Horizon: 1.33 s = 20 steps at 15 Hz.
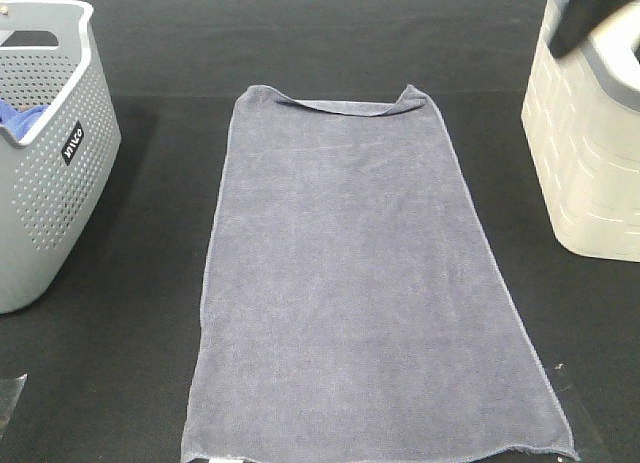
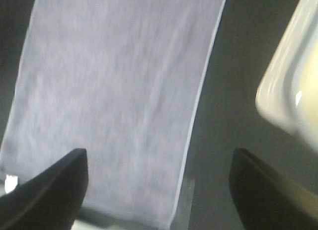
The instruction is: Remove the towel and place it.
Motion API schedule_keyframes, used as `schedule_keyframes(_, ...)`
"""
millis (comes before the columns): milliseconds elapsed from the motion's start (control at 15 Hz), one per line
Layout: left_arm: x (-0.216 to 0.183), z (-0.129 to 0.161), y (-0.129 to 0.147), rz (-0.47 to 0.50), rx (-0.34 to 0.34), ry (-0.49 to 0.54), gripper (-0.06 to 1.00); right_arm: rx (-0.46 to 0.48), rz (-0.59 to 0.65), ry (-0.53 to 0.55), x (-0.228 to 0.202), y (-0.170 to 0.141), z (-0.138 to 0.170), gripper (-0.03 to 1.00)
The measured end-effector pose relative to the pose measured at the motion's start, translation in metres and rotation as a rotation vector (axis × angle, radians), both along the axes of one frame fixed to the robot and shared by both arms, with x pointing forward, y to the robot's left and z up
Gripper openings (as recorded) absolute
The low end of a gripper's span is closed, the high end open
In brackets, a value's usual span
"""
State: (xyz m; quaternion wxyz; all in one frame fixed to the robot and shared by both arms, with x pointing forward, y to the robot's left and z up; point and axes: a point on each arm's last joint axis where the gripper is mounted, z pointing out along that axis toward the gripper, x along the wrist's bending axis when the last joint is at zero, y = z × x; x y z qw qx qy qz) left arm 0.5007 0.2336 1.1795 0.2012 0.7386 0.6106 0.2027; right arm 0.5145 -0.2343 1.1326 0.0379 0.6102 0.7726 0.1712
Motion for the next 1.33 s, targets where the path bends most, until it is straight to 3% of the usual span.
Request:
schedule_keyframes(200,-0.063,-0.043,0.015,-0.006,-0.007,0.121,0.74,-0.011,0.000,0.060,-0.079,-0.014,-0.025,0.74)
schedule_keyframes(467,-0.146,-0.089,0.038,-0.009,-0.026,0.140,0.74,-0.010,-0.004,0.058,-0.160,-0.028,-0.066,0.74)
schedule_keyframes(733,-0.219,-0.114,0.060,-0.015,-0.083,-0.051,0.74,0.017,-0.003,-0.100,-0.223,-0.039,-0.088,0.74)
schedule_keyframes(933,-0.261,-0.121,0.071,-0.056,-0.136,-0.273,0.74,0.049,0.011,-0.337,-0.257,-0.046,-0.083,0.74)
schedule_keyframes(1133,-0.283,-0.123,0.069,-0.200,-0.153,-0.396,0.74,0.061,0.048,-0.582,-0.284,-0.051,-0.082,0.74)
schedule_keyframes(1333,-0.277,-0.120,0.060,-0.307,-0.163,-0.486,0.74,0.064,0.060,-0.693,-0.291,-0.052,-0.087,0.74)
